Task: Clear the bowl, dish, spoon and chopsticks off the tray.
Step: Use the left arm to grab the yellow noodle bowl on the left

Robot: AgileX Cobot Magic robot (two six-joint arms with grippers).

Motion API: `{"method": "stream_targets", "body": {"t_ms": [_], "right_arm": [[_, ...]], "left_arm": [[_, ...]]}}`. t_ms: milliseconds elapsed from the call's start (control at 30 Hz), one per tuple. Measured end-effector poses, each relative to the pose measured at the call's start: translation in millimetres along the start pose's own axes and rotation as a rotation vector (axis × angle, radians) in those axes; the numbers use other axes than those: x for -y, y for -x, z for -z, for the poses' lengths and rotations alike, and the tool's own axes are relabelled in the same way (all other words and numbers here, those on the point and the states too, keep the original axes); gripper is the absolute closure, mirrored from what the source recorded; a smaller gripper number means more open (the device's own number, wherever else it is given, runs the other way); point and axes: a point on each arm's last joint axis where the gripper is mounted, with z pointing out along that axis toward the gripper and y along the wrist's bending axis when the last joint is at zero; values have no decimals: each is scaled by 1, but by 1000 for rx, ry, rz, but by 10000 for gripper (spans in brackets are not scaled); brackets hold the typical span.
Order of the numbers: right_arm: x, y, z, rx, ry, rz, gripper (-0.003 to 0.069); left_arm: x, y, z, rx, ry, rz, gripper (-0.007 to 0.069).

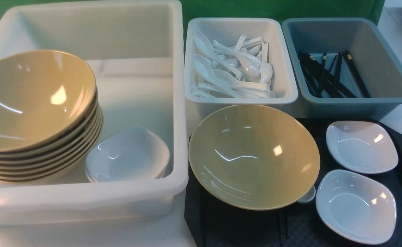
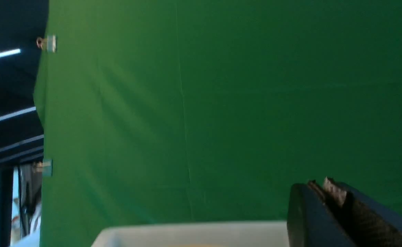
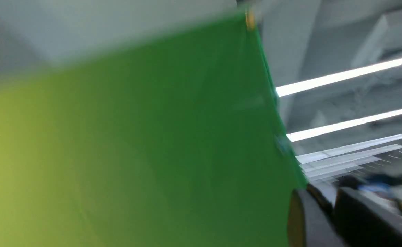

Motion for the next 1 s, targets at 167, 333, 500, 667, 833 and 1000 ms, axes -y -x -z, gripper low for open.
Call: {"method": "stream_targets", "body": {"t_ms": [167,333,500,667,833,1000], "right_arm": [[-1,2,0,19,9,-147,516],[-5,10,-13,-96,-42,-90,547],[-20,40,-41,-246,-64,187,620],[-15,25,-69,-633,-112,375,622],[-4,-7,-62,-1001,-150,368,622],[1,-30,-43,-1380,-89,421,622]], "left_arm": [[-2,14,1,159,11,125,615],[0,60,-13,176,-2,245,615],[5,112,-49,3,-6,150,615],[10,91,-110,-348,-18,116,615],[30,76,-144,-676,-131,189,615],[79,61,-173,-1013,-453,123,615]]}}
